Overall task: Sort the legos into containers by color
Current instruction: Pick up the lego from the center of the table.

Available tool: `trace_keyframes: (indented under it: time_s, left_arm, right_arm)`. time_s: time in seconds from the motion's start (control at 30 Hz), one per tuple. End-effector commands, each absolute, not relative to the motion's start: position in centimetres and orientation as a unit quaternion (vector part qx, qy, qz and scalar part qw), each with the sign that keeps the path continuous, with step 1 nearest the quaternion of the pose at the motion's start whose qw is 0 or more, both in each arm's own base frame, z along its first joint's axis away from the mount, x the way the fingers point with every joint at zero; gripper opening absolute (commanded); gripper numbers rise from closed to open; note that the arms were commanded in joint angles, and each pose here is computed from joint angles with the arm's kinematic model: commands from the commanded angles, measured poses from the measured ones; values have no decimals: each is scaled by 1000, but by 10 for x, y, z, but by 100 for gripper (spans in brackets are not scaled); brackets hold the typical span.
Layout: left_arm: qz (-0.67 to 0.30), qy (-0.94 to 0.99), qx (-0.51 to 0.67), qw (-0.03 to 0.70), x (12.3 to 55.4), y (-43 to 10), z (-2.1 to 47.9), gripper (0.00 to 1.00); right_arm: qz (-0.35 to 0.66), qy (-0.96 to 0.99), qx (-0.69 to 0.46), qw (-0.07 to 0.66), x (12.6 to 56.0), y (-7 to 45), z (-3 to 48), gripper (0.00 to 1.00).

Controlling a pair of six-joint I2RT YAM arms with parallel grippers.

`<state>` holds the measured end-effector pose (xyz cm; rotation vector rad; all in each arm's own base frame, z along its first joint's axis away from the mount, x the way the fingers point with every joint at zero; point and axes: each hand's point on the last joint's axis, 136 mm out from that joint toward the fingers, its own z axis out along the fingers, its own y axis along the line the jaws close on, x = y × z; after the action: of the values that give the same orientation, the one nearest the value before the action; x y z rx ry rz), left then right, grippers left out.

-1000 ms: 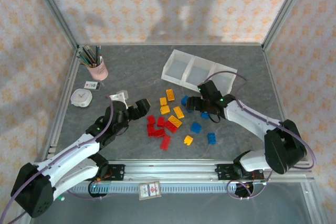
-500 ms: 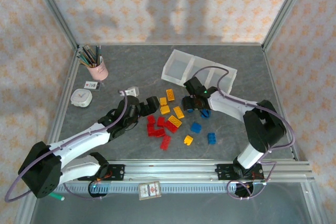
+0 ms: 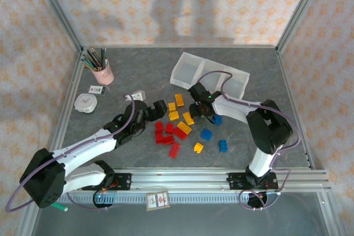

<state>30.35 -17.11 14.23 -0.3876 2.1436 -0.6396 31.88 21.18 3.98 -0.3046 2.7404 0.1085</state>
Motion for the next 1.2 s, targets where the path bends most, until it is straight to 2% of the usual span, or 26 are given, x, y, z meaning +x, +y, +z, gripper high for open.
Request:
trace_keyframes:
  time_s: [0.0, 0.77, 0.97, 1.17]
  left_arm:
    - [-254, 846, -161, 440, 308, -169, 158, 99]
    - [-256, 842, -161, 446, 312, -171, 170, 99]
    - [-249, 839, -159, 457, 313, -168, 182, 99]
    - [-238, 834, -158, 472, 318, -162, 199, 99]
  right_arm:
    - [15, 974, -115, 195, 324, 208, 40, 53]
    - [27, 969, -141, 200, 321, 212, 56, 23]
    - [34, 965, -133, 223, 326, 213, 87, 22]
    - [38, 957, -111, 264, 351, 220, 127, 22]
